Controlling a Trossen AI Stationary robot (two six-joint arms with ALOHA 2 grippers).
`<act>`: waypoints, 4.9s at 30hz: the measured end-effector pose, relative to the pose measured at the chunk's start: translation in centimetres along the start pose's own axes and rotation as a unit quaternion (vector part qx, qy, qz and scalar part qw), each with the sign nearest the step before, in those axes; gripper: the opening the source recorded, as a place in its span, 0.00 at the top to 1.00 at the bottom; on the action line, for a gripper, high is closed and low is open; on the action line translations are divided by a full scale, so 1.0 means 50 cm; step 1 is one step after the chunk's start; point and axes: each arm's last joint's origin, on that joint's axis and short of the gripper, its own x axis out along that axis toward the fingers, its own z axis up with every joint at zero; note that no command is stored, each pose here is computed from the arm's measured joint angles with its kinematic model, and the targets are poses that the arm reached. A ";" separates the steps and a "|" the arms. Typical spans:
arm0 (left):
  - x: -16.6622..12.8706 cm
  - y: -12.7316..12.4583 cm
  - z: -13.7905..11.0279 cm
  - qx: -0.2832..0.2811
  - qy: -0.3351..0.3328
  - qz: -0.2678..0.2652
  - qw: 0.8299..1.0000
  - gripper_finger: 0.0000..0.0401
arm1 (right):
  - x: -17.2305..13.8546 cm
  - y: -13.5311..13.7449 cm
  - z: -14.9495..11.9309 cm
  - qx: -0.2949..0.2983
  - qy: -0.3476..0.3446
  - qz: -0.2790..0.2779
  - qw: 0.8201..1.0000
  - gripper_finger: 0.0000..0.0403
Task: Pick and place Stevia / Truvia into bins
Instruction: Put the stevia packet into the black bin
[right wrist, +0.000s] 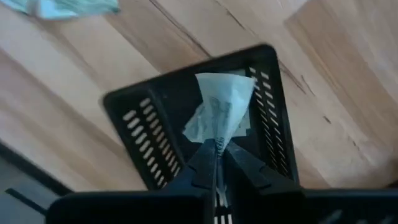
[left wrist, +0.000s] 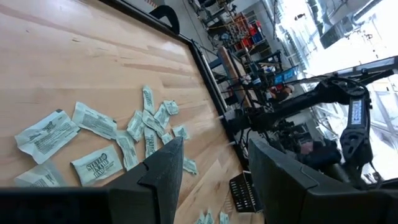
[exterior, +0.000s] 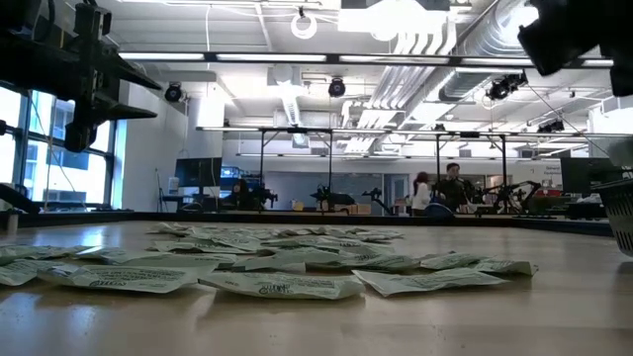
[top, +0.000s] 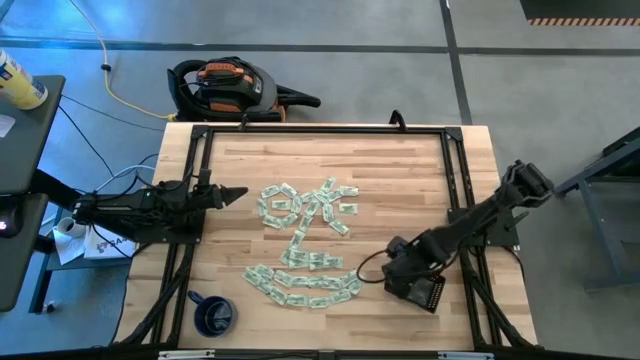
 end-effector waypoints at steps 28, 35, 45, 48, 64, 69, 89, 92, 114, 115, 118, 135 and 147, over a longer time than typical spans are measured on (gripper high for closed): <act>0.000 -0.001 0.002 -0.016 -0.008 -0.001 1.000 0.46 | 0.054 -0.044 0.335 -0.113 -0.171 0.084 0.975 0.44; 0.000 -0.001 0.001 -0.017 -0.008 0.000 1.000 0.46 | 0.095 -0.021 0.369 -0.155 -0.233 0.074 0.957 0.44; 0.000 0.000 0.001 -0.016 -0.007 0.002 1.000 0.46 | 0.140 -0.018 0.382 -0.159 -0.240 0.031 0.957 0.49; 0.000 0.000 0.001 -0.015 -0.007 0.003 1.000 0.46 | 0.149 -0.017 0.383 -0.159 -0.231 0.030 0.959 0.58; 0.000 0.000 0.000 -0.013 0.000 0.001 1.000 0.46 | -0.006 -0.031 0.243 -0.044 -0.195 0.058 0.978 0.98; 0.000 0.002 -0.001 0.002 0.004 0.005 1.000 0.46 | -0.068 -0.044 0.121 0.013 -0.162 0.053 0.985 0.97; 0.000 0.009 -0.004 0.009 0.012 0.021 1.000 0.46 | 0.005 -0.001 0.015 0.034 -0.004 -0.004 0.999 0.54; 0.000 0.009 -0.004 0.009 0.012 0.021 1.000 0.46 | -0.025 -0.020 0.060 0.058 -0.097 -0.004 0.994 0.45; 0.000 0.008 -0.002 -0.008 -0.003 0.025 1.000 0.46 | 0.065 -0.122 0.454 -0.382 -0.171 -0.001 0.908 0.44; 0.000 0.008 -0.002 -0.008 -0.004 0.025 1.000 0.46 | 0.071 -0.119 0.460 -0.384 -0.171 -0.003 0.907 0.44; 0.000 0.008 -0.002 -0.009 -0.007 0.026 1.000 0.46 | 0.091 -0.113 0.474 -0.384 -0.160 -0.005 0.909 0.45; 0.000 0.011 -0.001 -0.016 -0.024 0.040 0.999 0.46 | 0.098 -0.116 0.439 -0.268 -0.075 0.022 0.960 0.96; -0.001 0.013 0.001 0.021 -0.037 0.050 0.998 0.46 | -0.090 -0.072 0.243 -0.110 -0.162 -0.008 0.981 0.99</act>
